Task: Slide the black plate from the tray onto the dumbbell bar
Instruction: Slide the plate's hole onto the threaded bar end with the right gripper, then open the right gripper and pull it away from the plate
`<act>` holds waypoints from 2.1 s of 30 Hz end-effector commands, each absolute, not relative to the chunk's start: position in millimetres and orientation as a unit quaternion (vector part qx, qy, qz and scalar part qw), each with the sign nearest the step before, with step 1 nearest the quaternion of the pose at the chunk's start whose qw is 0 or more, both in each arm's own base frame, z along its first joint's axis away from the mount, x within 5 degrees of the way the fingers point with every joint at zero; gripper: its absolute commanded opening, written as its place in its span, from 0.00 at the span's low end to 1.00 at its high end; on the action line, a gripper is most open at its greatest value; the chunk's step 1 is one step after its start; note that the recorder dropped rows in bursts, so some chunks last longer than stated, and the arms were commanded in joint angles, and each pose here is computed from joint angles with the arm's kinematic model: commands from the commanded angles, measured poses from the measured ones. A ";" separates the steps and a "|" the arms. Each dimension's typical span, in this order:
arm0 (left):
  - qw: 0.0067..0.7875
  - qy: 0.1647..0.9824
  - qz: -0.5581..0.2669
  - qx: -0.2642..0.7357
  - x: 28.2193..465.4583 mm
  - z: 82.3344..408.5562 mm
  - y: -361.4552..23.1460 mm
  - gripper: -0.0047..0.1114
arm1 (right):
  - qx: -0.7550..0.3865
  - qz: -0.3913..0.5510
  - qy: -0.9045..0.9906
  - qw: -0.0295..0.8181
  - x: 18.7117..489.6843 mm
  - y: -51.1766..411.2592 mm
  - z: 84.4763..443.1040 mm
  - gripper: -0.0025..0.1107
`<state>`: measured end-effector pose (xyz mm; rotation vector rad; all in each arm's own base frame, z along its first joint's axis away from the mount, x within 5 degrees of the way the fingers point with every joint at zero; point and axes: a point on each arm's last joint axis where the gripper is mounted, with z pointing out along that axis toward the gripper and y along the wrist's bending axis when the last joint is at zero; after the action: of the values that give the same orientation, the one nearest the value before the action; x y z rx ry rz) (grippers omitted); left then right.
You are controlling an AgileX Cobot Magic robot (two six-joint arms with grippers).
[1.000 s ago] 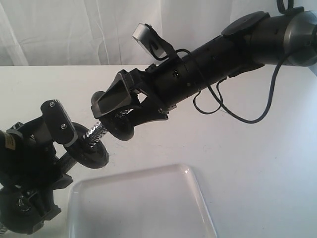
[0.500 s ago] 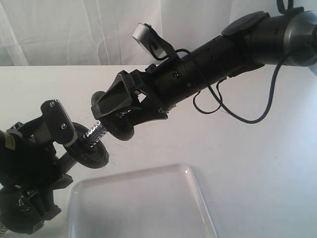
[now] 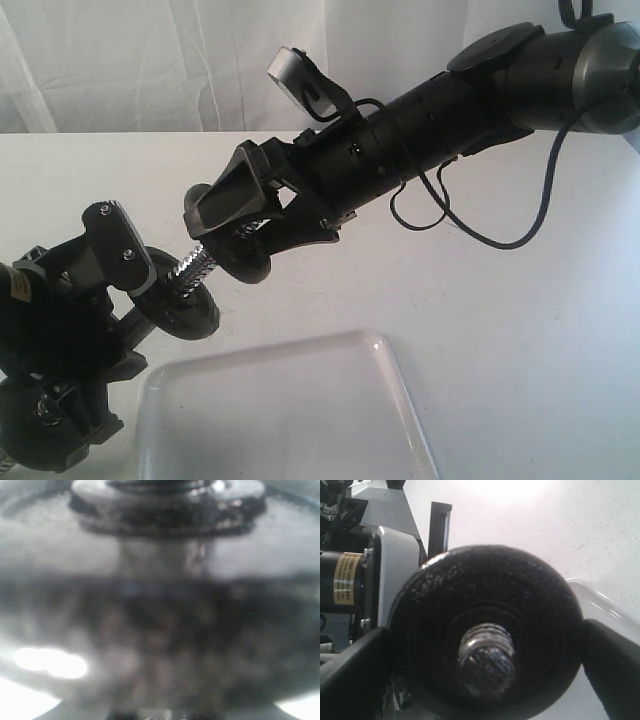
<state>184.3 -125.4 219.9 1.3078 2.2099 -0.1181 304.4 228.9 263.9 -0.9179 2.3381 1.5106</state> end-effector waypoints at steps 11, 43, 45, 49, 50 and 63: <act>0.373 0.805 -0.051 0.458 192.7 247.2 -129.9 0.04 | -0.279 0.561 0.774 0.086 300.5 233.1 282.4 0.89; 0.389 0.794 -0.045 0.464 194.8 249.4 -130.6 0.04 | -0.273 0.554 0.766 0.181 322.2 189.0 313.0 0.90; 0.390 0.794 -0.045 0.464 195.0 249.5 -130.7 0.04 | -0.275 0.548 0.770 0.179 321.7 187.9 312.6 0.90; 0.394 0.792 -0.044 0.464 195.5 250.1 -130.9 0.04 | -0.270 0.548 0.772 0.175 321.3 187.7 313.1 0.90; 0.395 0.792 -0.044 0.463 195.6 250.2 -130.9 0.04 | -0.268 0.548 0.773 0.174 321.0 187.6 313.7 0.90; 0.409 0.782 -0.037 0.468 197.3 252.1 -131.5 0.04 | -0.318 0.410 0.843 0.143 300.8 167.2 313.1 0.47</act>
<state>185.1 -125.2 217.5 1.3490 2.1787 -0.0932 308.7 173.6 306.5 -0.8925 2.4153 1.2418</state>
